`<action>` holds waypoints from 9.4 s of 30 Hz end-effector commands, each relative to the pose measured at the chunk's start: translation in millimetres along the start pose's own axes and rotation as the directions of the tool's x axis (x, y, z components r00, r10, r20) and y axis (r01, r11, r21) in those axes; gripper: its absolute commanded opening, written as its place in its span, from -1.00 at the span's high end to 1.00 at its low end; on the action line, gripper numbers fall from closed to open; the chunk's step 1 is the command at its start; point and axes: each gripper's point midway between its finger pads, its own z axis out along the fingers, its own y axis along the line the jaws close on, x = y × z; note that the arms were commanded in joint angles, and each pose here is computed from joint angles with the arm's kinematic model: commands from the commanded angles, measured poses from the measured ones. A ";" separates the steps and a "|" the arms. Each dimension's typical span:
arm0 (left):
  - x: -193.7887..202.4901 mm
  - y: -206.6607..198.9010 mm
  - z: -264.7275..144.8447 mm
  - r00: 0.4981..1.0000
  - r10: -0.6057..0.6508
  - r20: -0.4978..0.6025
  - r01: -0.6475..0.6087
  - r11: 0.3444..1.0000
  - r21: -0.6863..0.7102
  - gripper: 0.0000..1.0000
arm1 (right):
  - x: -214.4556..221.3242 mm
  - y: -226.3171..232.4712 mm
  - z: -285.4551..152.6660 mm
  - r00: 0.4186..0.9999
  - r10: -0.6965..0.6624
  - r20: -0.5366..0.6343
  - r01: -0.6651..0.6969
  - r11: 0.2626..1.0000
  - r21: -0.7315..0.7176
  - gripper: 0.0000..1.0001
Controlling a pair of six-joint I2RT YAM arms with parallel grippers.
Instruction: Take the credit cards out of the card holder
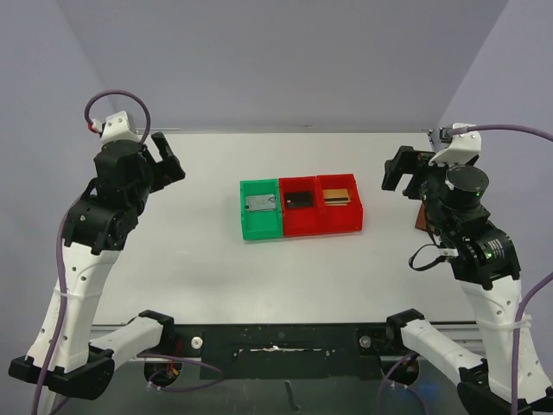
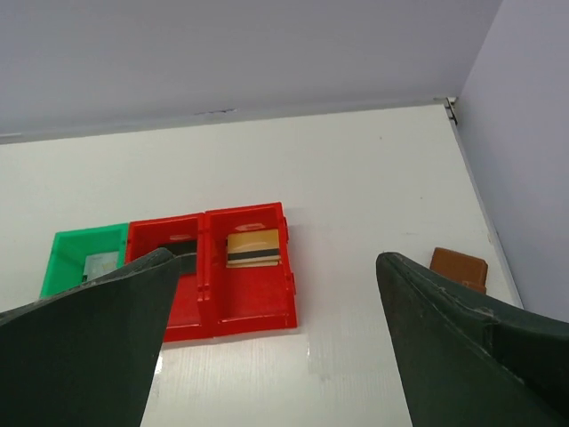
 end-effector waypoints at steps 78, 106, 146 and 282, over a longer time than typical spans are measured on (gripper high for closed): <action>183.1 25.9 28.5 0.994 -0.022 -0.109 0.046 0.975 0.218 -0.84 | 198.6 -159.8 105.7 0.869 0.385 -0.312 -0.144 0.798 0.585 -0.95; 199.5 24.9 39.2 0.989 0.001 -0.150 0.032 0.976 0.217 -0.82 | 304.2 -274.8 164.7 0.772 0.553 -0.314 -0.106 0.599 0.794 -0.64; 201.1 25.0 41.3 0.987 0.024 -0.157 0.010 0.978 0.210 -0.82 | 340.7 -156.8 125.4 0.595 0.650 -0.473 -0.523 0.760 0.386 -0.44; 152.9 114.3 10.4 0.982 -0.148 0.113 0.169 0.964 -0.207 -0.82 | 299.5 70.1 -7.8 0.679 -0.191 -0.709 0.466 0.858 0.215 0.60</action>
